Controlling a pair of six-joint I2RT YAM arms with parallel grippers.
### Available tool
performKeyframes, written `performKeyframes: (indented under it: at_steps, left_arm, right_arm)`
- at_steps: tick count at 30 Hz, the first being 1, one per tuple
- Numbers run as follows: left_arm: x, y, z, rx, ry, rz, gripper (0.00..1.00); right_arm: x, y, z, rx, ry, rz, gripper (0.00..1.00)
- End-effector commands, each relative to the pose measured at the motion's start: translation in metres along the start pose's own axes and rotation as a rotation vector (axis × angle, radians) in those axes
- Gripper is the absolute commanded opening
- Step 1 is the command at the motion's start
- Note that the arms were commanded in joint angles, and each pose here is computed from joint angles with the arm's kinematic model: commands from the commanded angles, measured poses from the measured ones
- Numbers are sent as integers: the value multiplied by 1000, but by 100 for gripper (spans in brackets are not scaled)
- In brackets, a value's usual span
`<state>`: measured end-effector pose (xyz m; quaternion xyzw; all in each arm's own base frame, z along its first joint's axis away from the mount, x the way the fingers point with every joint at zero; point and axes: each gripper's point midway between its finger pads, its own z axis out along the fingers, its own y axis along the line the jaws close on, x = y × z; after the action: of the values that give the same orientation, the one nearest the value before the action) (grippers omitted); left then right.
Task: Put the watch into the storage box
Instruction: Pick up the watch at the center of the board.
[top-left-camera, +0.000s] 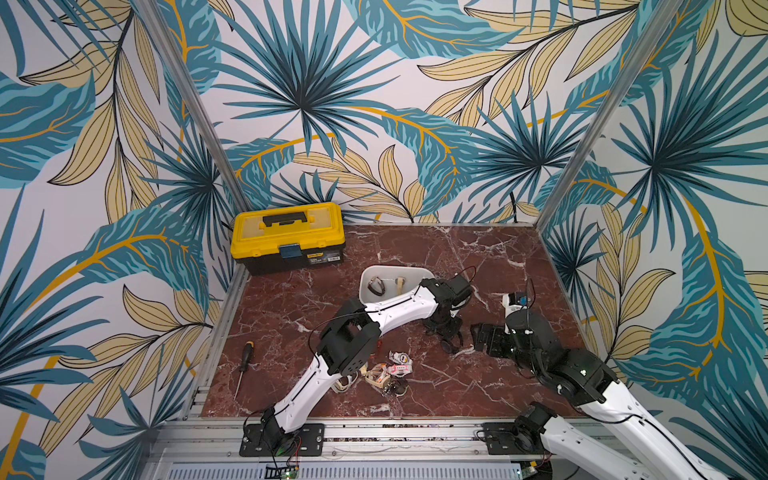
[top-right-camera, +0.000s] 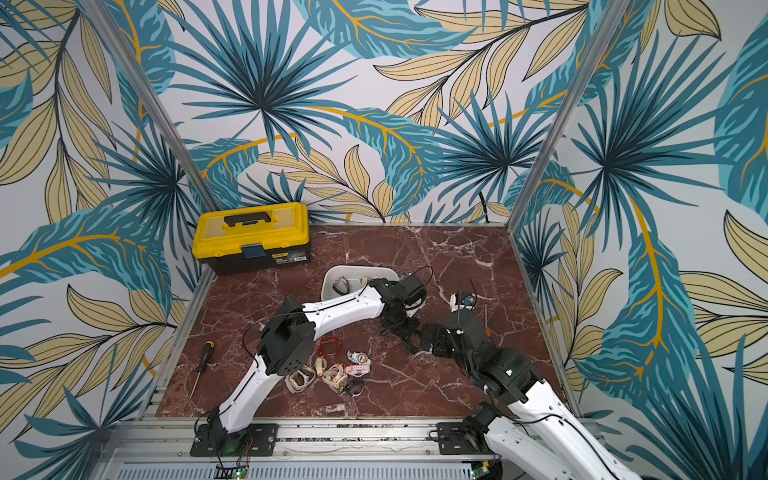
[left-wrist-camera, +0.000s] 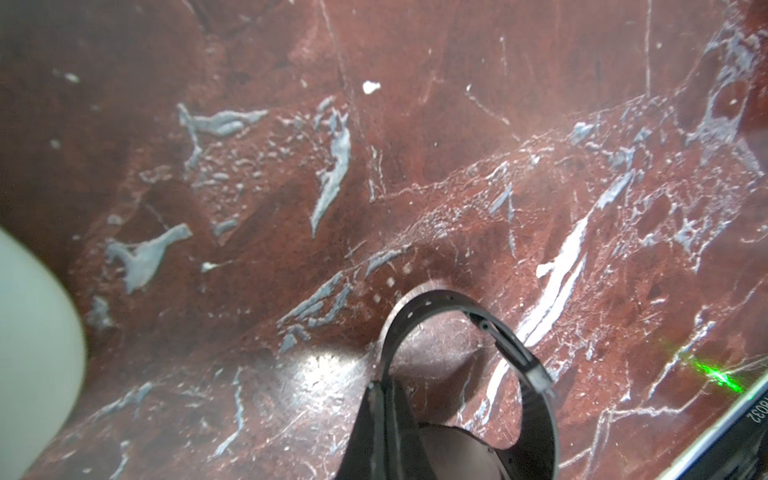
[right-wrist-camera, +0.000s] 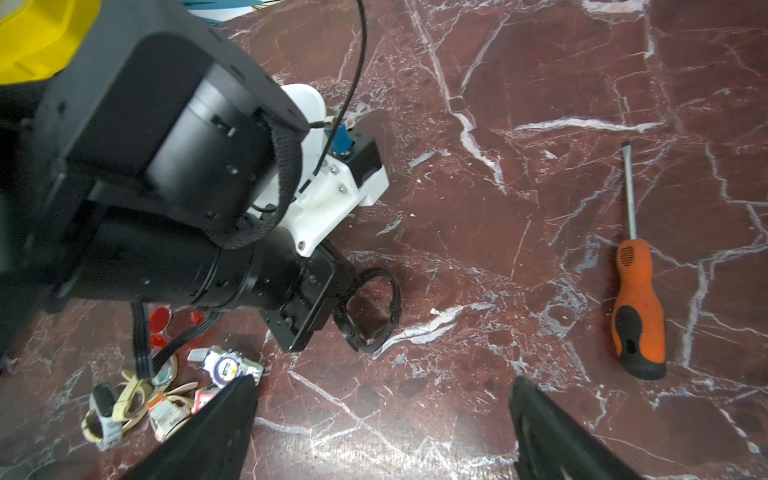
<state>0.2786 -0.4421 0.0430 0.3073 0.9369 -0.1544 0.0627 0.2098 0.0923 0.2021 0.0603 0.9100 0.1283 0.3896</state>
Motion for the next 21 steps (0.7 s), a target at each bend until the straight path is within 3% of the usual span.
performKeyframes:
  at_steps: [1, 9, 15, 21]
  left_arm:
    - [-11, -15, -51, 29, -84, 10, 5]
    - [-19, 4, -132, -16, -209, -29, 5]
    - [-18, 90, -170, -119, -266, -158, 5]
    - [-8, 163, -168, -191, -247, -278, 5]
  right_arm:
    - [1, 18, -5, -124, -14, -29, 97]
    - [-9, 24, -22, -181, -66, -46, 97]
    - [-10, 25, -22, -183, -62, -54, 97]
    - [-5, 27, -11, -169, -25, -62, 97]
